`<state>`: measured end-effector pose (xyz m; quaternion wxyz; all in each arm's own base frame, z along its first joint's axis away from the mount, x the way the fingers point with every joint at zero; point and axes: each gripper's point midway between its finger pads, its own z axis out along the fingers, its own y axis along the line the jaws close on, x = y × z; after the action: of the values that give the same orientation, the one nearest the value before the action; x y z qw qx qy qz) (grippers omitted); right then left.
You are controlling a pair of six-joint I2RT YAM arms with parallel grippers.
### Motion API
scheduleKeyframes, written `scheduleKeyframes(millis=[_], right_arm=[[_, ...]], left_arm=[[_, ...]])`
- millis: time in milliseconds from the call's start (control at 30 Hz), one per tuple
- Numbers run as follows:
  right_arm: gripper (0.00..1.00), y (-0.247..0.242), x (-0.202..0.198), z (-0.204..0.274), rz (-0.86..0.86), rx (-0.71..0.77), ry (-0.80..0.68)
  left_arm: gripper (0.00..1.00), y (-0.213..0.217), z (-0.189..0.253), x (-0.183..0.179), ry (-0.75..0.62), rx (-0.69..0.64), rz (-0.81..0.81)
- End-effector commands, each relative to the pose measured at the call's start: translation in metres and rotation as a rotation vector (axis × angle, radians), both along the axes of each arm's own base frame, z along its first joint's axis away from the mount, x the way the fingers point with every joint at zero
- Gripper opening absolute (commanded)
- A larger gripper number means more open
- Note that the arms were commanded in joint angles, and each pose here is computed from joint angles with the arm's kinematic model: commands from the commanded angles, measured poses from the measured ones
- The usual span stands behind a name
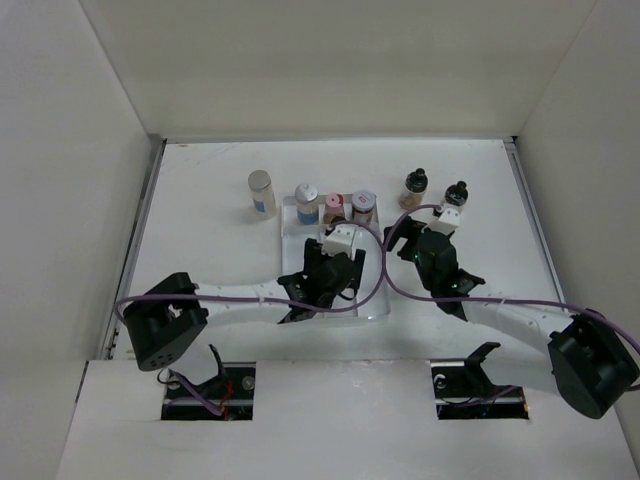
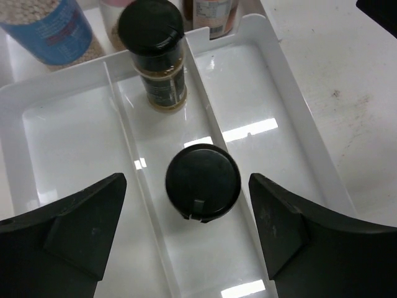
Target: Organize the condiment bottles
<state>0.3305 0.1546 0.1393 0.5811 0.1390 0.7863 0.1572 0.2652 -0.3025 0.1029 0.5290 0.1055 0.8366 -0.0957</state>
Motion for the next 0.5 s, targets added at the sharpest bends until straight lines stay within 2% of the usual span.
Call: scheduleKeyframes(millis=[0, 200, 333, 467], right_arm=[[0.95, -0.006, 0.004, 0.015, -0.037, 0.031, -0.043], [0.96, -0.004, 0.005, 0.014, -0.036, 0.031, -0.040], [0.96, 0.000, 0.007, 0.011, -0.021, 0.034, -0.030], [0.96, 0.004, 0.005, 0.009, -0.008, 0.033, -0.025]], left_arm=[[0.80, 0.012, 0.049, 0.011, -0.098, -0.139, 0.077], [0.79, 0.073, 0.103, 0.062, -0.176, -0.278, 0.236], [0.80, 0.119, 0.124, 0.105, -0.198, -0.307, 0.351], [0.81, 0.148, 0.127, 0.143, -0.191, -0.291, 0.414]])
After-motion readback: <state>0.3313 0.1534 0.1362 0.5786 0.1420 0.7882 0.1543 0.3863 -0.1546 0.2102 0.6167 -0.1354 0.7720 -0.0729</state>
